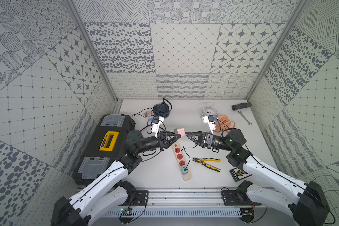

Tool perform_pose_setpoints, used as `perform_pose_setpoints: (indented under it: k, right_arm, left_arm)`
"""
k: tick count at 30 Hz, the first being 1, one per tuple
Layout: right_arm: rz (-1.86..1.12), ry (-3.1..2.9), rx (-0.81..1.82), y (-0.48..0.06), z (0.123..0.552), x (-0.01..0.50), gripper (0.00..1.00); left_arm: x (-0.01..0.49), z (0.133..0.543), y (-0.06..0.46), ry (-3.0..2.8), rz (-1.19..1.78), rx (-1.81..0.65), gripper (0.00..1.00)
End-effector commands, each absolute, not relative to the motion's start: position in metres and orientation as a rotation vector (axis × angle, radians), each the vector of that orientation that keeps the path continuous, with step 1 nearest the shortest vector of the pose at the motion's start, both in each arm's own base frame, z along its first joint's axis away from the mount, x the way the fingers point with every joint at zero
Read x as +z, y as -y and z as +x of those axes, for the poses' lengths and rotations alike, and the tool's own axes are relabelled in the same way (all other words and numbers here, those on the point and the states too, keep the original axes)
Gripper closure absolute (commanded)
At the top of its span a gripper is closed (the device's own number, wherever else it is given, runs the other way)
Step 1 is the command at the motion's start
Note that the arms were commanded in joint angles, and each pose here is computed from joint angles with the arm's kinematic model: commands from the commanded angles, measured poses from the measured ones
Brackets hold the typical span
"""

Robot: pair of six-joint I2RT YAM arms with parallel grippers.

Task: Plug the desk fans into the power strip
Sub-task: Pick up the plug from the center of the board.

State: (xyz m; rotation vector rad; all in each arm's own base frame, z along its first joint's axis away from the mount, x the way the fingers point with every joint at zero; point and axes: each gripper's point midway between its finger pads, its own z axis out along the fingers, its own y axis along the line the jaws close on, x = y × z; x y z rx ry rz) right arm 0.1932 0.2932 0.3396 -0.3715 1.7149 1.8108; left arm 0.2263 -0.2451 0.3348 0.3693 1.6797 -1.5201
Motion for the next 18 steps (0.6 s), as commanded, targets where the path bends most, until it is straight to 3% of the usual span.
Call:
perform_pose_setpoints:
  k: [1,6,14,18]
  right_arm:
    - [-0.331,-1.764,1.612,-0.276,0.205,0.334,0.09]
    - [-0.296,-1.746,1.508,-0.251,0.199,0.351,0.09]
    - [-0.493,-1.756,1.689,-0.290,0.161,0.362,0.16]
    - [-0.485,-1.753,1.714,-0.302,0.164,0.359,0.22]
  left_arm:
    - [0.349,0.225,0.239,-1.644,0.343,-1.485,1.00]
    - [0.330,0.242,0.228,-1.735,0.205,-1.389,1.00]
    - [0.342,0.248,0.232,-1.664,0.186,-1.436,1.00]
    - [0.348,0.243,0.238,-1.645,0.239,-1.480,1.00]
